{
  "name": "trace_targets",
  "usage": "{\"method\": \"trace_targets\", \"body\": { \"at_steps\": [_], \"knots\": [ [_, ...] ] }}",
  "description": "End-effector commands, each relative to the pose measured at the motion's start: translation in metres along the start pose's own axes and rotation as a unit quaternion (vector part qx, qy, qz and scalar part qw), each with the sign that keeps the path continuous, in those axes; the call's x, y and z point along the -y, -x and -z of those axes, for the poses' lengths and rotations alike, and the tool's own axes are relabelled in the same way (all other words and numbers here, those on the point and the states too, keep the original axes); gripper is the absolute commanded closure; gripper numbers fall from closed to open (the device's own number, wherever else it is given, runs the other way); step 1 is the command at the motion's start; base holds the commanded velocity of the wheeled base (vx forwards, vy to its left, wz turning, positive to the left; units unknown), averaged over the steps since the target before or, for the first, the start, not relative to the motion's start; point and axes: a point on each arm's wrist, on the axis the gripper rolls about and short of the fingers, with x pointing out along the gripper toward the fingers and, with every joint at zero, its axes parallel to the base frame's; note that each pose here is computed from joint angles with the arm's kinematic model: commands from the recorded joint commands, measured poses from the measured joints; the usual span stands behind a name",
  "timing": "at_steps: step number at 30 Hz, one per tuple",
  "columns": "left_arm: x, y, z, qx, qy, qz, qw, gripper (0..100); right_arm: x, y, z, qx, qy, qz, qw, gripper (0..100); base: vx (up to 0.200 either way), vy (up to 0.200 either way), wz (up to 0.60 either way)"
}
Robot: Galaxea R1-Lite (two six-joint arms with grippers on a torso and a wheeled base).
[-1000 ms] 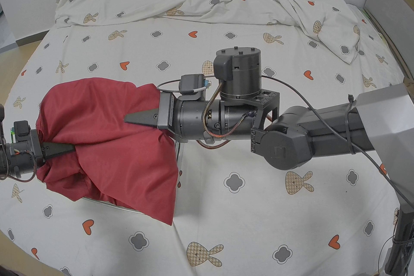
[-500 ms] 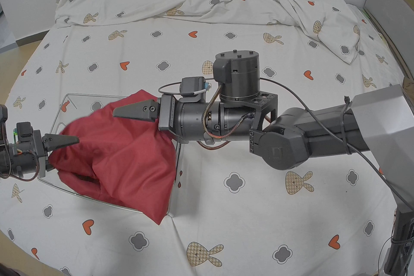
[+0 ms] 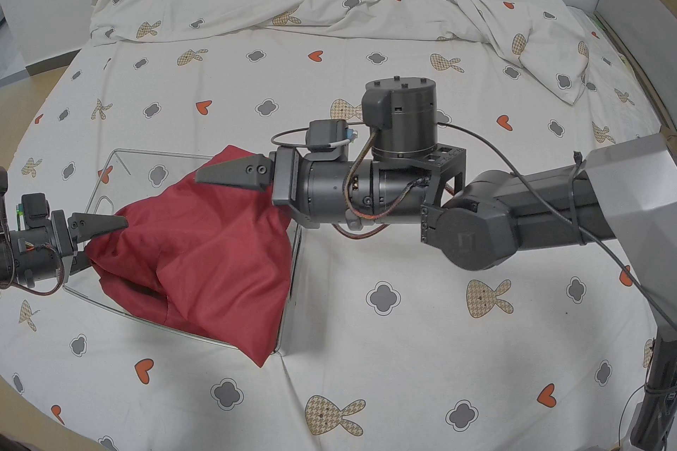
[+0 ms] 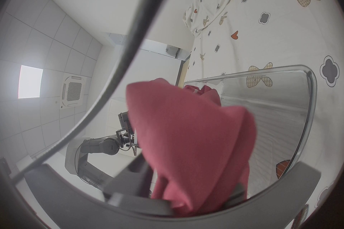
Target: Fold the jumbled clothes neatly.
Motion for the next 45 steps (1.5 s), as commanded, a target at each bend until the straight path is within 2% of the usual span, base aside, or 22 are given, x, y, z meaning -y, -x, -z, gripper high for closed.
{"method": "trace_targets", "body": {
  "at_steps": [1,9,16,17,19,21,22,23,29,32,34,36,37,39,41,44,45],
  "knots": [
    [0.012,0.009,0.000,0.014,-0.020,0.007,0.9997,0,-0.001,0.016,-0.010,0.016,0.003,0.008,0.9998,0,0.000,0.000,0.00],
    [0.019,0.009,0.003,0.008,-0.026,0.015,0.9995,0,-0.014,0.039,-0.025,0.033,0.024,0.014,0.9991,0,0.000,0.000,0.00],
    [0.034,0.022,0.003,0.032,-0.052,0.022,0.9979,0,-0.027,0.065,-0.035,0.040,0.041,0.033,0.9978,0,0.000,0.000,0.00],
    [0.039,0.028,0.002,0.039,-0.057,0.022,0.9974,0,-0.024,0.076,-0.037,0.034,0.045,0.055,0.9969,0,0.000,0.000,0.00],
    [0.041,0.031,0.002,0.041,-0.056,0.021,0.9974,0,-0.019,0.083,-0.037,0.031,0.045,0.071,0.9960,0,0.000,0.000,0.00],
    [0.043,0.037,0.000,0.055,-0.059,0.009,0.9967,0,-0.012,0.098,-0.036,0.039,0.042,0.105,0.9928,0,0.000,0.000,0.00],
    [0.043,0.037,-0.001,0.056,-0.059,0.008,0.9967,0,-0.013,0.099,-0.036,0.040,0.043,0.107,0.9925,0,0.000,0.000,0.00],
    [0.044,0.042,-0.003,0.073,-0.062,-0.008,0.9954,0,-0.011,0.108,-0.035,0.051,0.039,0.127,0.9898,0,0.000,0.000,0.00],
    [0.053,0.064,-0.007,0.120,-0.077,-0.034,0.9892,0,-0.025,0.151,-0.029,0.091,0.036,0.174,0.9798,0,0.000,0.000,0.00],
    [0.068,0.082,0.000,0.133,-0.096,-0.045,0.9855,0,-0.047,0.205,-0.017,0.124,0.061,0.202,0.9696,0,0.000,0.000,0.00],
    [0.076,0.089,0.009,0.127,-0.114,-0.053,0.9839,0,-0.059,0.236,0.002,0.132,0.097,0.225,0.9605,0,0.000,0.000,0.00],
    [0.081,0.095,0.019,0.121,-0.133,-0.071,0.9811,0,-0.068,0.262,0.024,0.132,0.139,0.250,0.9490,0,0.000,0.000,0.00],
    [0.082,0.098,0.024,0.120,-0.145,-0.095,0.9774,0,-0.070,0.277,0.038,0.134,0.156,0.270,0.9406,0,0.000,0.000,0.00],
    [0.082,0.101,0.031,0.126,-0.168,-0.153,0.9657,0,-0.071,0.295,0.060,0.136,0.171,0.297,0.9297,0,0.000,0.000,0.00],
    [0.081,0.101,0.039,0.127,-0.197,-0.221,0.9467,0,-0.073,0.313,0.089,0.139,0.181,0.323,0.9187,0,0.000,0.000,0.00],
    [0.081,0.100,0.053,0.128,-0.215,-0.282,0.9262,0,-0.079,0.332,0.129,0.148,0.196,0.354,0.9023,0,0.000,0.000,0.00],
    [0.081,0.101,0.059,0.127,-0.220,-0.287,0.9236,0,-0.082,0.335,0.140,0.144,0.194,0.358,0.9019,0,0.000,0.000,0.00]
  ]
}}
